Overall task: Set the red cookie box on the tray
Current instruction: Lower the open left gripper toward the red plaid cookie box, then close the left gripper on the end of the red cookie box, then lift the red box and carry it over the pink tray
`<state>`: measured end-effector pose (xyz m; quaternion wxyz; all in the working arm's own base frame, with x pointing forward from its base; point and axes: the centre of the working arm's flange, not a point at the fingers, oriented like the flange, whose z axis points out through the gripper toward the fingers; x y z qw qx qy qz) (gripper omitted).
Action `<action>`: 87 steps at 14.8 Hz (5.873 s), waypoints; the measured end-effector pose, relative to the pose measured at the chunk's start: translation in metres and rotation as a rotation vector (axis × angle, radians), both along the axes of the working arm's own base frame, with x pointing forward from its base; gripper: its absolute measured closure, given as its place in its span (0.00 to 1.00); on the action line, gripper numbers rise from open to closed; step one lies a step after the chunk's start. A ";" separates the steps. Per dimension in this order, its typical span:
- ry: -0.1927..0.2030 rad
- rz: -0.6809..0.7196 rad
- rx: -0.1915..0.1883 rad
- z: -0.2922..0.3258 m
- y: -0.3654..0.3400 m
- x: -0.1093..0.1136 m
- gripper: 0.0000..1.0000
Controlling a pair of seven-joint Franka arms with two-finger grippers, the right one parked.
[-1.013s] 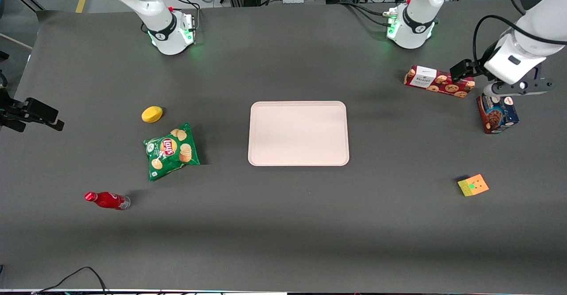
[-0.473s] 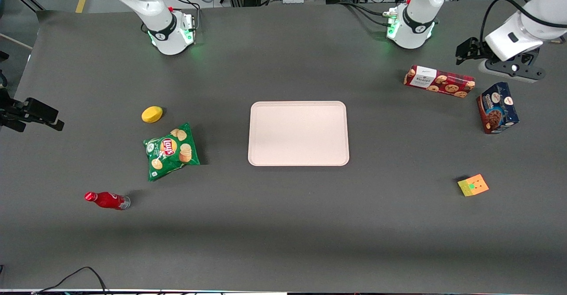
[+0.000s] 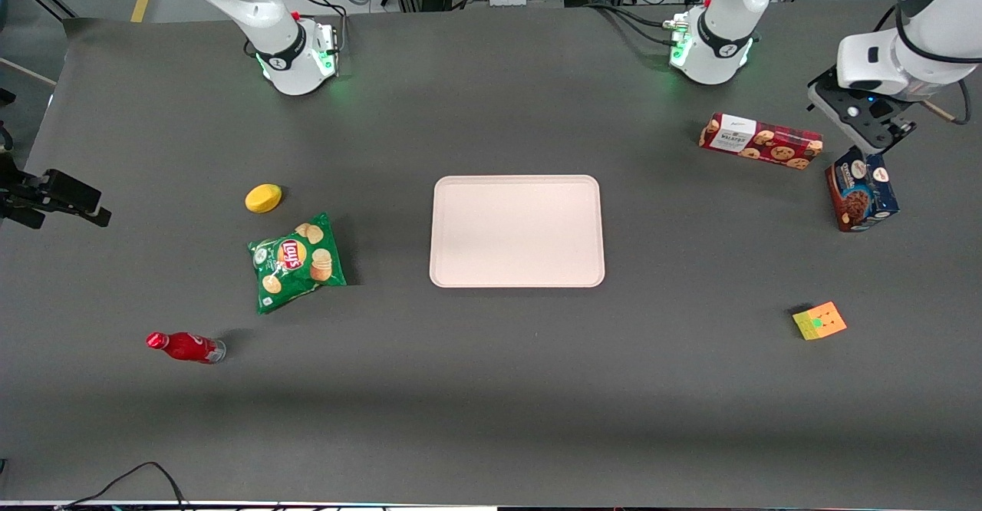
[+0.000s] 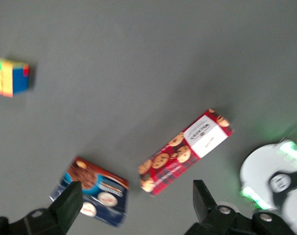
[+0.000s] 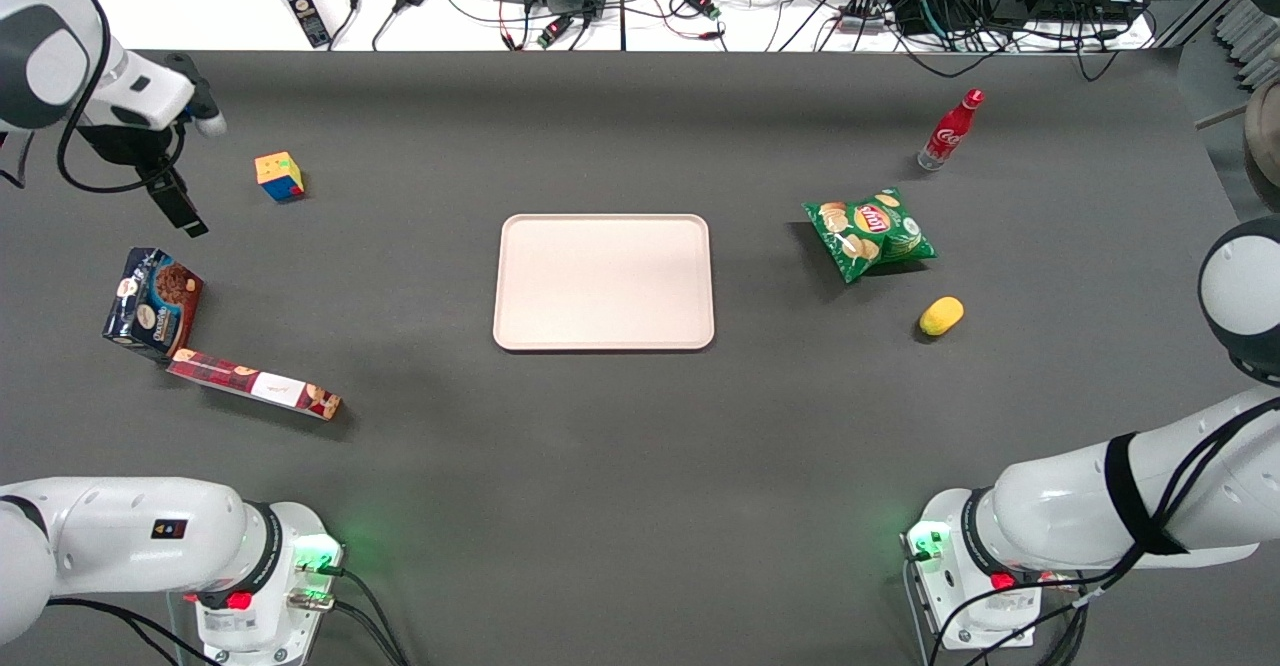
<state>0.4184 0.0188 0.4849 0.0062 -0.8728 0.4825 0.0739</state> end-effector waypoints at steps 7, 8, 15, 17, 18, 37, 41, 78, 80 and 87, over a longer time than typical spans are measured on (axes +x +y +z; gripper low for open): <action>-0.032 -0.360 -0.055 -0.030 0.020 -0.022 0.00; -0.038 -0.397 -0.059 -0.034 0.021 -0.026 0.00; -0.058 -0.609 -0.099 -0.087 0.030 -0.052 0.00; -0.044 -0.630 -0.109 -0.103 0.028 -0.059 0.00; -0.036 -0.645 -0.113 -0.109 0.028 -0.062 0.00; 0.009 -0.682 -0.196 -0.222 0.065 -0.096 0.00; 0.034 -0.624 -0.210 -0.233 0.083 -0.104 0.00; 0.075 -0.620 -0.187 -0.069 0.064 -0.002 0.59; 0.051 -0.636 -0.163 -0.016 0.055 0.008 0.59; 0.034 -0.329 -0.108 0.083 0.005 0.020 0.59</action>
